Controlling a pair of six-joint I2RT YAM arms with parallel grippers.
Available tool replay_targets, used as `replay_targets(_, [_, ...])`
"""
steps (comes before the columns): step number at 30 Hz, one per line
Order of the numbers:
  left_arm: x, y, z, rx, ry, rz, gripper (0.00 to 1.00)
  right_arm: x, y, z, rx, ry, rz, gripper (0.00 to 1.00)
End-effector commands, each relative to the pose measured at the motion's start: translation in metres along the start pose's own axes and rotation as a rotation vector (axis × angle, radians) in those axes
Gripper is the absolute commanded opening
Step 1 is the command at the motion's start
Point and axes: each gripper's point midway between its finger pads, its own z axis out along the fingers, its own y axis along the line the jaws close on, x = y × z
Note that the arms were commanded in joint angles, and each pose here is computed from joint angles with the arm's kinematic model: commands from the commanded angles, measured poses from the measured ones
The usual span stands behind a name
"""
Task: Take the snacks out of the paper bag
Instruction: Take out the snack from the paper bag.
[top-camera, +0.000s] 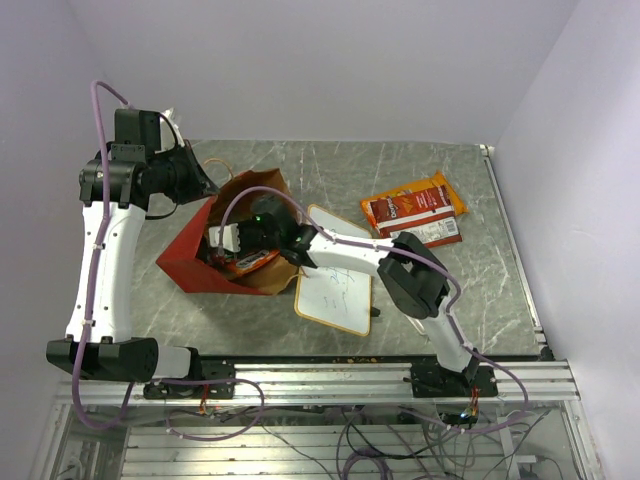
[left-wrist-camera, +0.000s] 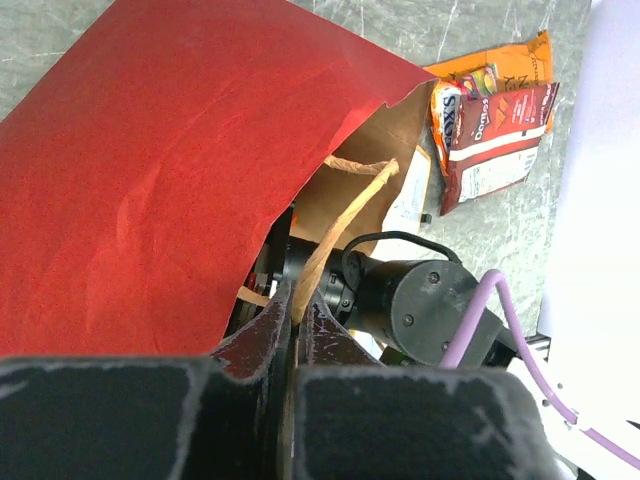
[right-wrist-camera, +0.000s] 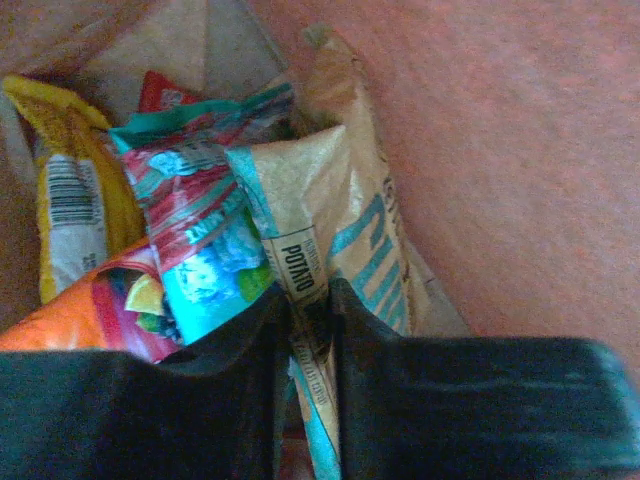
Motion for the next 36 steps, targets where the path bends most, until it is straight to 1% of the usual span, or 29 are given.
replay_targets(1, [-0.001,-0.008,-0.011,0.028,-0.017,0.027,0.07,-0.020,-0.022,-0.012,0.082,-0.044,0.019,0.14])
replay_targets(4, [0.000,-0.007,-0.012,0.020,-0.017,0.025,0.07,-0.028,-0.023,-0.025,0.091,-0.058,0.034,0.00])
replay_targets(5, [0.000,-0.006,-0.012,0.017,-0.019,0.025,0.07,-0.031,-0.025,-0.029,0.098,-0.061,0.043,0.00])
replay_targets(7, [0.000,-0.004,-0.013,0.003,-0.021,0.023,0.07,-0.035,-0.027,-0.039,0.112,-0.065,0.061,0.00])
replay_targets(8, [0.000,-0.002,-0.014,-0.011,-0.024,0.021,0.07,-0.047,-0.033,-0.049,0.128,-0.083,0.061,0.00])
replay_targets(13, [0.001,0.011,-0.015,-0.088,-0.024,0.003,0.07,-0.073,-0.049,-0.091,0.194,-0.109,0.107,0.00])
replay_targets(21, [-0.005,0.013,-0.017,-0.115,-0.058,-0.033,0.07,-0.105,-0.057,-0.157,0.266,-0.155,0.196,0.00])
replay_targets(28, [-0.011,0.014,-0.017,-0.137,-0.069,-0.055,0.07,-0.132,-0.075,-0.222,0.366,-0.167,0.200,0.00])
replay_targets(32, [-0.010,0.014,-0.012,-0.136,-0.050,-0.070,0.07,-0.140,-0.084,-0.259,0.436,-0.139,0.196,0.00])
replay_targets(36, [-0.005,0.013,-0.006,-0.121,-0.016,-0.077,0.07,-0.133,-0.095,-0.296,0.550,-0.072,0.186,0.00])
